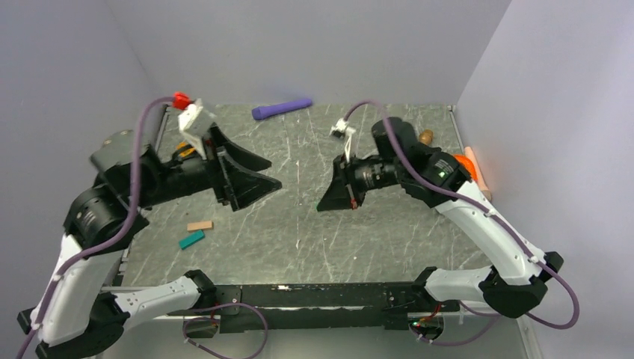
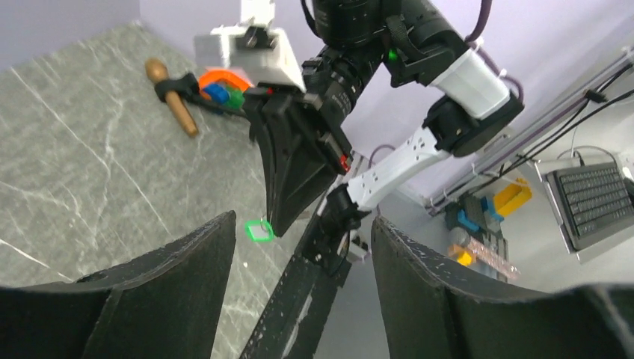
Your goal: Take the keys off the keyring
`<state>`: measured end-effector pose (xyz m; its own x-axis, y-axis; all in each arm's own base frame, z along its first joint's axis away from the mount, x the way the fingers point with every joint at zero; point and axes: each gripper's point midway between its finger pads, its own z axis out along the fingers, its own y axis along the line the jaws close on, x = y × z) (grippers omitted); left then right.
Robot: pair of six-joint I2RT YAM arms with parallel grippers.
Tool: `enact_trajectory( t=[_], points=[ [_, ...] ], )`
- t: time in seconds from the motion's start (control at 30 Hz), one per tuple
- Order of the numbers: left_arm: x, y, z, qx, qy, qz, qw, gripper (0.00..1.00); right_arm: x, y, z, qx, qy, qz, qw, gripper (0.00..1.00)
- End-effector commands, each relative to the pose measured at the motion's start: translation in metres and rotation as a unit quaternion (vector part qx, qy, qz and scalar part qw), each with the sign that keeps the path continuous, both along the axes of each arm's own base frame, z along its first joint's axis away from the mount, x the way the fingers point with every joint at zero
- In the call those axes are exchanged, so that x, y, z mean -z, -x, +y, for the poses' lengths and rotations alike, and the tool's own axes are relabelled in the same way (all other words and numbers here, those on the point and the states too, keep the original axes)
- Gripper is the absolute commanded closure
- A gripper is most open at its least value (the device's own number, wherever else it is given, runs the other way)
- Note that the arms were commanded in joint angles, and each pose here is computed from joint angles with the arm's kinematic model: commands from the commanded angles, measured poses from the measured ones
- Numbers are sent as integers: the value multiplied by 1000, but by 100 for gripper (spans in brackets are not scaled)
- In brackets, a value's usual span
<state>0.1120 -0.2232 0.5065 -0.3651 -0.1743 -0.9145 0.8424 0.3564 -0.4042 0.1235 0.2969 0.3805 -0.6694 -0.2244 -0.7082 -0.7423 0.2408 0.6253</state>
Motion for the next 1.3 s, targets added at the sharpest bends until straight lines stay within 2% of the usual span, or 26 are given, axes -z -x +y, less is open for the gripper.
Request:
enact_trajectory(
  t=[0.0, 0.17, 0.23, 0.3, 0.53, 0.77, 1.27],
  points=[
    [45, -8, -26, 49, -67, 44, 996, 30, 66, 20, -28, 2, 147, 21, 989, 100],
    [55, -7, -38, 84, -75, 54, 992, 39, 58, 37, -31, -11, 123, 3, 992, 100],
    [55, -2, -42, 106, -84, 61, 989, 47, 51, 44, -34, -17, 102, -5, 995, 100],
    [58, 4, -45, 124, -94, 70, 985, 49, 38, 51, -35, -27, 73, -18, 997, 100],
    [55, 28, -64, 200, -77, 83, 973, 51, 0, 67, -38, -56, -5, -58, 997, 100],
    [57, 45, -93, 243, -87, 82, 963, 52, -14, 67, -32, -71, -21, -70, 995, 100],
    [70, 39, -109, 239, -114, 88, 960, 63, -25, 69, -34, -73, -33, -81, 993, 100]
  ],
)
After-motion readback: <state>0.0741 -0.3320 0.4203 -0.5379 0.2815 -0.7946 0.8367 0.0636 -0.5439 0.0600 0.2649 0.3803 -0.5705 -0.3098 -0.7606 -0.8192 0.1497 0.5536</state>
